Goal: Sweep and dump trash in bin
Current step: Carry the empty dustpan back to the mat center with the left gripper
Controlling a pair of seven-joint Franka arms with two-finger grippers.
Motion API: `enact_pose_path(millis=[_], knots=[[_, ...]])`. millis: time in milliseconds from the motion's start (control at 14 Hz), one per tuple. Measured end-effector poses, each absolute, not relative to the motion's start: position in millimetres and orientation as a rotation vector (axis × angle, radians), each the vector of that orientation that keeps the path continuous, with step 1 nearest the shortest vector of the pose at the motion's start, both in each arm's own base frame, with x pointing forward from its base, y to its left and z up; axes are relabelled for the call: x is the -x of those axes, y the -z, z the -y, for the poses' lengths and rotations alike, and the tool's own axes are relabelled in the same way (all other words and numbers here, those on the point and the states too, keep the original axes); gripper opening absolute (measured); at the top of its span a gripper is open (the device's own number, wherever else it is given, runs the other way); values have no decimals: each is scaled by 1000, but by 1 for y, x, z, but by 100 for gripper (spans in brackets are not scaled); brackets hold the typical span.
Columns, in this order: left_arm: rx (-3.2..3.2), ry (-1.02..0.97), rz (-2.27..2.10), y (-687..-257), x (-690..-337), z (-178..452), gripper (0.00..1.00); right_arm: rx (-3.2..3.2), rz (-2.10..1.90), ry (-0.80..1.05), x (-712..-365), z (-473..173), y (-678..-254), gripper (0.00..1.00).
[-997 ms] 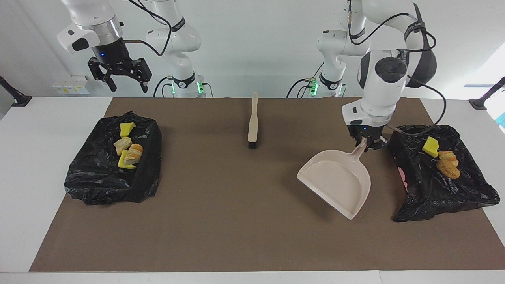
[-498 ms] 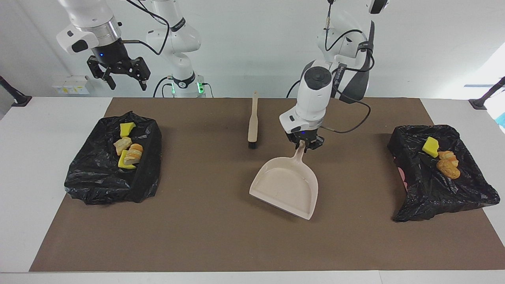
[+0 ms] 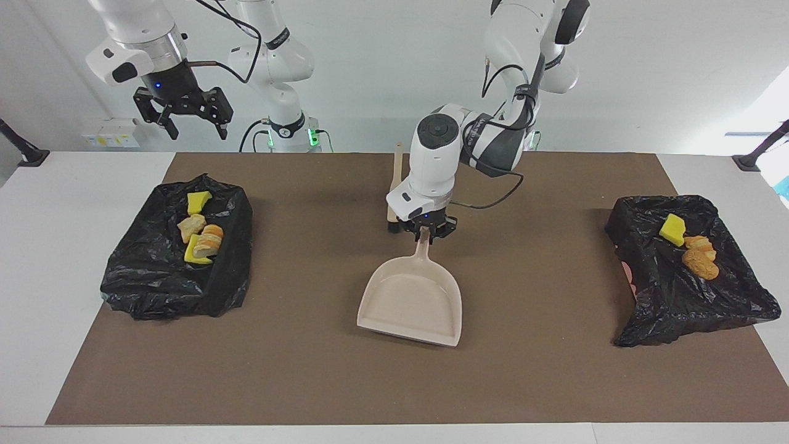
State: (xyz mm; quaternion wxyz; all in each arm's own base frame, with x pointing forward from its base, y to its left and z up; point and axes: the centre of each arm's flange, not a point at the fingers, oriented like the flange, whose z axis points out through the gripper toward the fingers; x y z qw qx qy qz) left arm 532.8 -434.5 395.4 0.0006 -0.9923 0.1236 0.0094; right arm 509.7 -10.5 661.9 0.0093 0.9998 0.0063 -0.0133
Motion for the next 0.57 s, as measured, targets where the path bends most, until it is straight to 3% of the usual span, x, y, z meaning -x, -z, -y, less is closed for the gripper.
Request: enact_pose_path(millis=[214,570], knots=[[3126,-37,-216,-370,-525,466,31,-3123,-20,42,-510,11,-662,100],[3176,58,-32,-375,-537,467,31,-3123,-20,41,-509,11,-662,100]])
